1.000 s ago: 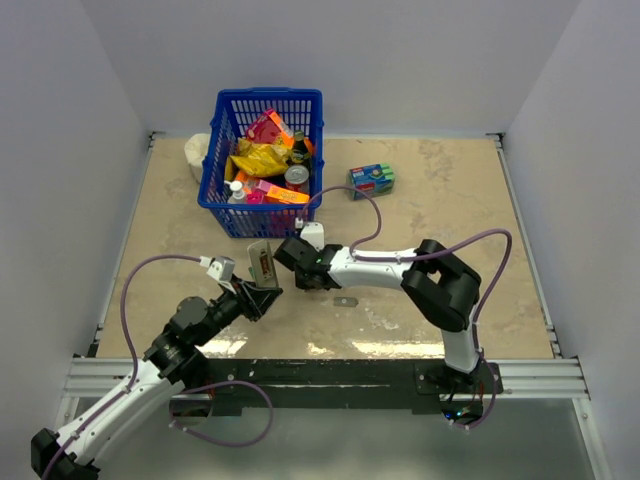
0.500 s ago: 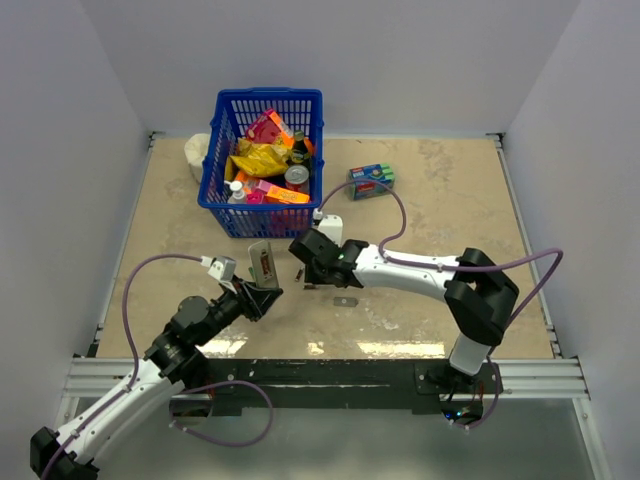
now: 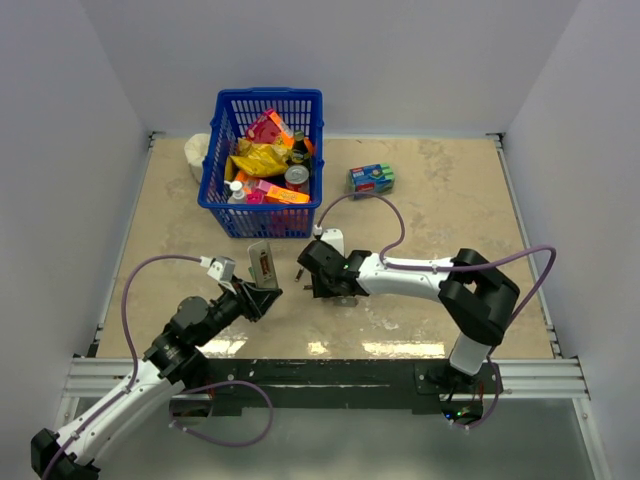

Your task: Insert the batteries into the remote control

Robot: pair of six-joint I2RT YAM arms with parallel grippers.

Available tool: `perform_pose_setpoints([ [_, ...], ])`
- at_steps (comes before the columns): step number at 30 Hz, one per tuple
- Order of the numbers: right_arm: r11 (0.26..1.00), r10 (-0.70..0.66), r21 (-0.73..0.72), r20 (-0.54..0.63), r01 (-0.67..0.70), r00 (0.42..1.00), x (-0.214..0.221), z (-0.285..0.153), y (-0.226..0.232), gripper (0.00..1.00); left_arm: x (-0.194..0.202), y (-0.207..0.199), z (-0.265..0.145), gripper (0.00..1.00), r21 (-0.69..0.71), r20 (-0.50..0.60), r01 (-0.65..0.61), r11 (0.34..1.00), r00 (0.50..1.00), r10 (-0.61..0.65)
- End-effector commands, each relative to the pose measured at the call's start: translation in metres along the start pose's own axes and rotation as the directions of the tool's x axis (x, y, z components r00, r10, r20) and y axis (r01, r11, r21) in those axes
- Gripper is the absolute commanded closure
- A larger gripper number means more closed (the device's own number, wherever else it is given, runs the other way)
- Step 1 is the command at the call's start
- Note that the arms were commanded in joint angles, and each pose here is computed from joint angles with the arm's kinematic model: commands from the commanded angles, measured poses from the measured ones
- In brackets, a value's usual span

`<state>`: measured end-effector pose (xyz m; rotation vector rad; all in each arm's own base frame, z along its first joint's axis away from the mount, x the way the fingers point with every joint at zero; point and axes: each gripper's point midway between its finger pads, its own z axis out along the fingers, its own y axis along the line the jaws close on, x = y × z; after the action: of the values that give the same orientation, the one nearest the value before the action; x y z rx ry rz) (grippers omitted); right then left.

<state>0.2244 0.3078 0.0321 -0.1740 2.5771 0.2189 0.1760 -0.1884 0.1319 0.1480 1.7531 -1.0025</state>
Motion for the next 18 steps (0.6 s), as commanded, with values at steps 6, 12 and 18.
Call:
perform_pose_setpoints([
  [6,0.999,-0.035,0.015,0.057,0.035,0.998,-0.016,0.000,-0.002,0.57,-0.025,-0.014,-0.001,1.00,0.032,0.067,-0.019,0.999,0.998,0.017],
  [12,0.999,-0.040,0.009,0.041,0.039,0.998,-0.008,0.013,0.001,0.58,-0.026,-0.013,-0.001,1.00,0.029,0.069,-0.022,0.999,0.997,0.020],
  [18,0.998,-0.054,0.042,0.049,0.052,0.997,-0.009,0.026,0.000,0.58,-0.026,-0.012,-0.002,1.00,0.022,0.074,-0.021,1.000,0.997,0.019],
])
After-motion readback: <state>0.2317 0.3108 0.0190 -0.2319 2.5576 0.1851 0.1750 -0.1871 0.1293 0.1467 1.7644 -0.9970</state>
